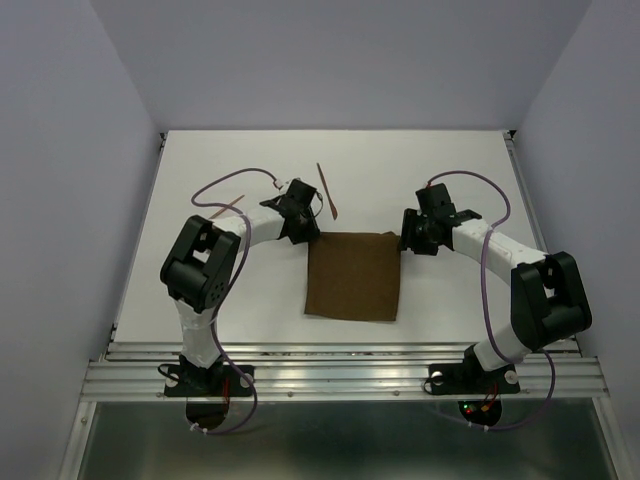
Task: Fold the napkin into a case and place the utensils inside
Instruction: Smooth out the lower triangle-folded napkin at the center of the board.
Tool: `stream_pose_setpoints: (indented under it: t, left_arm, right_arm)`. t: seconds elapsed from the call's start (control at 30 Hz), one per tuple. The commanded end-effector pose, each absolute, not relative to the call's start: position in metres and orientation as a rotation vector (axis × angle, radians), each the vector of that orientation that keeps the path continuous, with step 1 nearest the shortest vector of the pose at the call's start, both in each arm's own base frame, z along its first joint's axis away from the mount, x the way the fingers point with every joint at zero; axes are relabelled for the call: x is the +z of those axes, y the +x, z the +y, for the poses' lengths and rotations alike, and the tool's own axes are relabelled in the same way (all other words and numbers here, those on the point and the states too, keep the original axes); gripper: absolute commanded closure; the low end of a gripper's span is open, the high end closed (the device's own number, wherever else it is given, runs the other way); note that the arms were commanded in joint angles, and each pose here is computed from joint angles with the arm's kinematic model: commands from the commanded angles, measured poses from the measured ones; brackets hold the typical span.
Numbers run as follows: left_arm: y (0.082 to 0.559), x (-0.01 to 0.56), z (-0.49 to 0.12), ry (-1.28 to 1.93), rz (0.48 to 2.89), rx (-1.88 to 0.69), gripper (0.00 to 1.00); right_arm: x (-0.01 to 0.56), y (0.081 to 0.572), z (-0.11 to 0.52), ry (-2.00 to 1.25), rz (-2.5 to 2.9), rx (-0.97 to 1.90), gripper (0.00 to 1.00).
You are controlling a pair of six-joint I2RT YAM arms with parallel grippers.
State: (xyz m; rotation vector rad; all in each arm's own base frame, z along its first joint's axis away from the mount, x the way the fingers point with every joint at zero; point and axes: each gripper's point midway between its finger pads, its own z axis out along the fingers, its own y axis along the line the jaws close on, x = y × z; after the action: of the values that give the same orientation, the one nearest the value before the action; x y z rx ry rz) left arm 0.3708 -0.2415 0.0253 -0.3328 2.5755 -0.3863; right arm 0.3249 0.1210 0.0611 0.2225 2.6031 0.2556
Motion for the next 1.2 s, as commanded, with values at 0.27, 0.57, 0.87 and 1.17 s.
stream_pose_setpoints:
  t: [0.27,0.57,0.87,1.17]
  left_arm:
    - [0.366,0.027,-0.255,-0.204,2.597,-0.528,1.00]
    - [0.368,0.034,-0.245,-0.192,2.573,-0.626,1.00]
    - [0.366,0.035,-0.246,-0.184,2.579,-0.626,0.45]
    - [0.369,0.023,-0.245,-0.191,2.608,-0.596,0.75]
  right_arm:
    - [0.070,0.330,0.118,0.222,2.559,0.278,0.46]
    - [0.065,0.330,0.122,0.231,2.569,0.322,0.46]
    - [0.071,0.343,0.132,0.225,2.544,0.400,0.47]
    - [0.060,0.354,0.143,0.231,2.552,0.454,0.48]
